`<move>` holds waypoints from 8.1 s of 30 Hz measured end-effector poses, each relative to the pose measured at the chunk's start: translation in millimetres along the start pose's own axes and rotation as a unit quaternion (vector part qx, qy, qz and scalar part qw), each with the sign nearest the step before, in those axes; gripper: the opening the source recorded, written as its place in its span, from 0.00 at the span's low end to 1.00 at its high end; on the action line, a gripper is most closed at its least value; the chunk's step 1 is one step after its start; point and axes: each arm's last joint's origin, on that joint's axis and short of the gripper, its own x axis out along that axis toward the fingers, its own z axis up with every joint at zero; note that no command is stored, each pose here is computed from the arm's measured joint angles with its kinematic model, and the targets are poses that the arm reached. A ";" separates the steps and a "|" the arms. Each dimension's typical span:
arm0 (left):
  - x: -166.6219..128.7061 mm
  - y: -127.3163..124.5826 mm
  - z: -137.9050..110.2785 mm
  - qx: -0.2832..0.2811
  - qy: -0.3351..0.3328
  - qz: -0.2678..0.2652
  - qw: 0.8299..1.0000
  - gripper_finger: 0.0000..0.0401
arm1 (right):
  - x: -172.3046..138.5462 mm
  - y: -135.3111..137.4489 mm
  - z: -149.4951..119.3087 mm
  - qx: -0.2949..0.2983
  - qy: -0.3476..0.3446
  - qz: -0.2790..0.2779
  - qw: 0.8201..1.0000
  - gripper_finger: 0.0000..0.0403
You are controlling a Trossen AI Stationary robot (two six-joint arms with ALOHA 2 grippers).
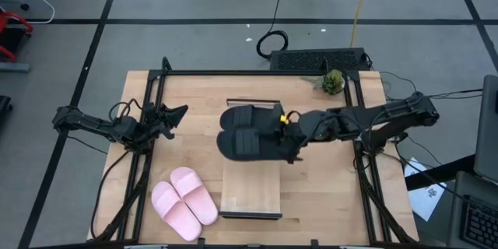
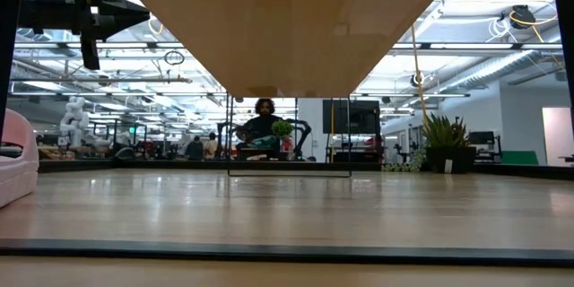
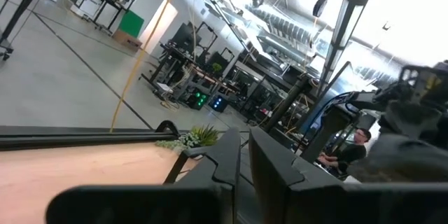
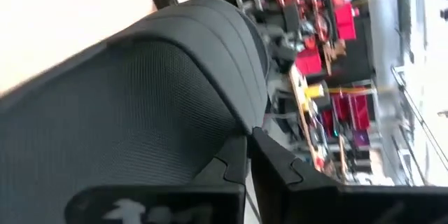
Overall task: Pick and place slides into the shelf
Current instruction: Put the black slide on the shelf, then put the right pink slide on the shelf
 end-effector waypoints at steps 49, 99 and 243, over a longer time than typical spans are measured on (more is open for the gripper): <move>0.0 0.2 0.0 0.013 -0.001 0.002 1.000 0.08 | 78.1 31.2 -39.6 0.034 0.040 0.116 0.992 0.00; 0.0 0.3 -0.1 0.028 -0.001 0.003 1.000 0.08 | 87.2 35.0 -79.1 -0.012 0.079 0.119 0.990 0.00; 0.7 -20.7 25.8 0.058 -0.042 -0.136 0.988 0.08 | 54.2 27.1 -33.1 -0.229 0.330 -0.024 0.916 0.27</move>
